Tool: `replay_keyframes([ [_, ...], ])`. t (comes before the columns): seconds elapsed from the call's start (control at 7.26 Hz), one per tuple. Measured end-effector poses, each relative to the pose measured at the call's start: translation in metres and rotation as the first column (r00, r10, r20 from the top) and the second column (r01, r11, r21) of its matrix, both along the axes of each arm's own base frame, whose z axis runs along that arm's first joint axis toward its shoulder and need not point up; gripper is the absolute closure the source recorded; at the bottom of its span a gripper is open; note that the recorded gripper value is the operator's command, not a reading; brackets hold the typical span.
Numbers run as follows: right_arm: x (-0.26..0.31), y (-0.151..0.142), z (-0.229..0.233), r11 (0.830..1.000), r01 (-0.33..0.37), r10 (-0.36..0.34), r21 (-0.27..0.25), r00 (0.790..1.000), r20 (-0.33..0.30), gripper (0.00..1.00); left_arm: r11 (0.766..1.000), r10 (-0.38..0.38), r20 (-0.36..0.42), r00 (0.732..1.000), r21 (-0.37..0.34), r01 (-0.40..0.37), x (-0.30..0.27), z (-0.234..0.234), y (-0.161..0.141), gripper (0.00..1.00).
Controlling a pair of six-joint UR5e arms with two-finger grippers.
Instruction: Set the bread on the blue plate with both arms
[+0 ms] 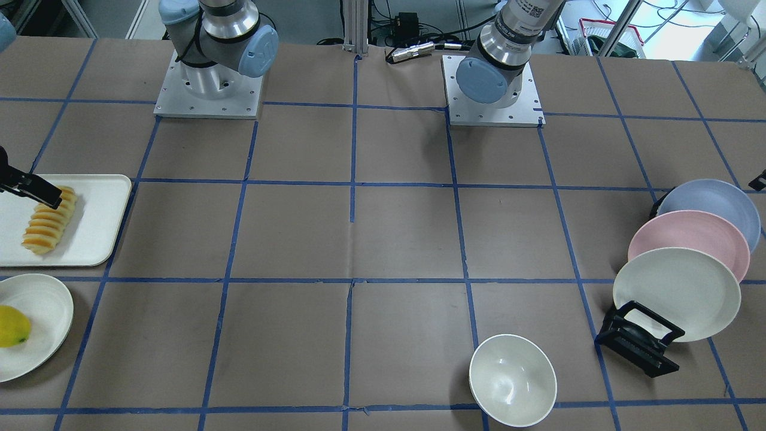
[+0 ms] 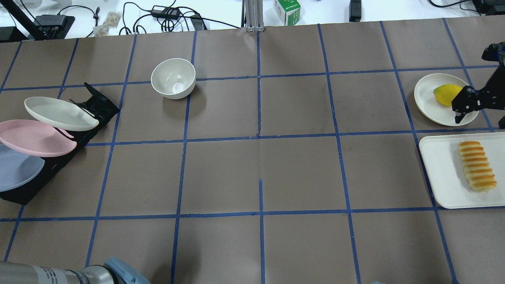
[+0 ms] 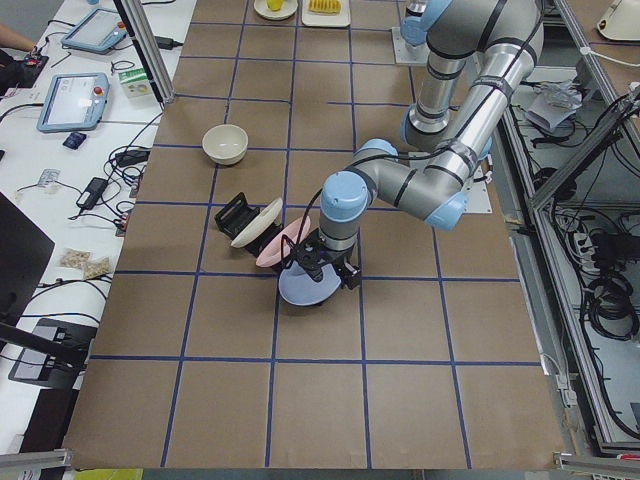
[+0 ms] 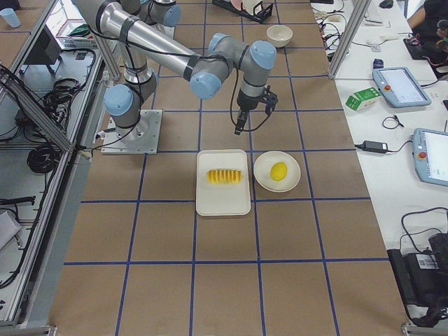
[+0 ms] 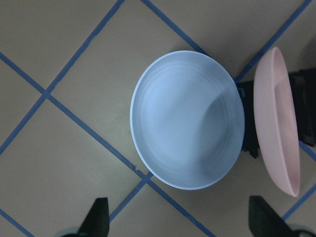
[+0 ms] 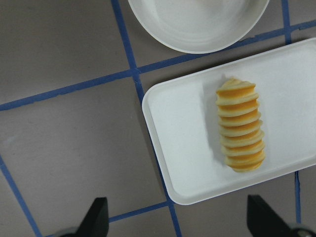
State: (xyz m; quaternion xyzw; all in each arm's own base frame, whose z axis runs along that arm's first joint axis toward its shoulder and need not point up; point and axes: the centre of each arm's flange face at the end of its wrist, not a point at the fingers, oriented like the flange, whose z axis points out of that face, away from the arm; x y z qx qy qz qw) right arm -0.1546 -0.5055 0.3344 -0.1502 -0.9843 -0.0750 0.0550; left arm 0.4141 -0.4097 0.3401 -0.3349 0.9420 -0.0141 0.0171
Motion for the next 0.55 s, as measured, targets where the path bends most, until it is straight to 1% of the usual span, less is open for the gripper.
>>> replay_keyframes([
  [0.14,-0.013,0.004,-0.019,1.0,0.0,0.0,0.001,1.0,0.006,0.0,0.999,-0.028,-0.003,1.0,0.021,0.028,0.001,-0.015,0.001,0.03],
  [0.41,-0.036,0.005,-0.051,0.997,-0.071,0.071,-0.001,0.997,0.021,0.0,0.994,-0.053,0.004,0.999,0.093,0.053,0.006,-0.035,0.004,0.05],
  [0.55,-0.049,0.008,-0.063,0.996,-0.093,0.093,0.007,0.995,0.032,0.0,0.992,-0.056,-0.003,0.998,0.112,0.055,0.008,-0.044,0.004,0.12],
])
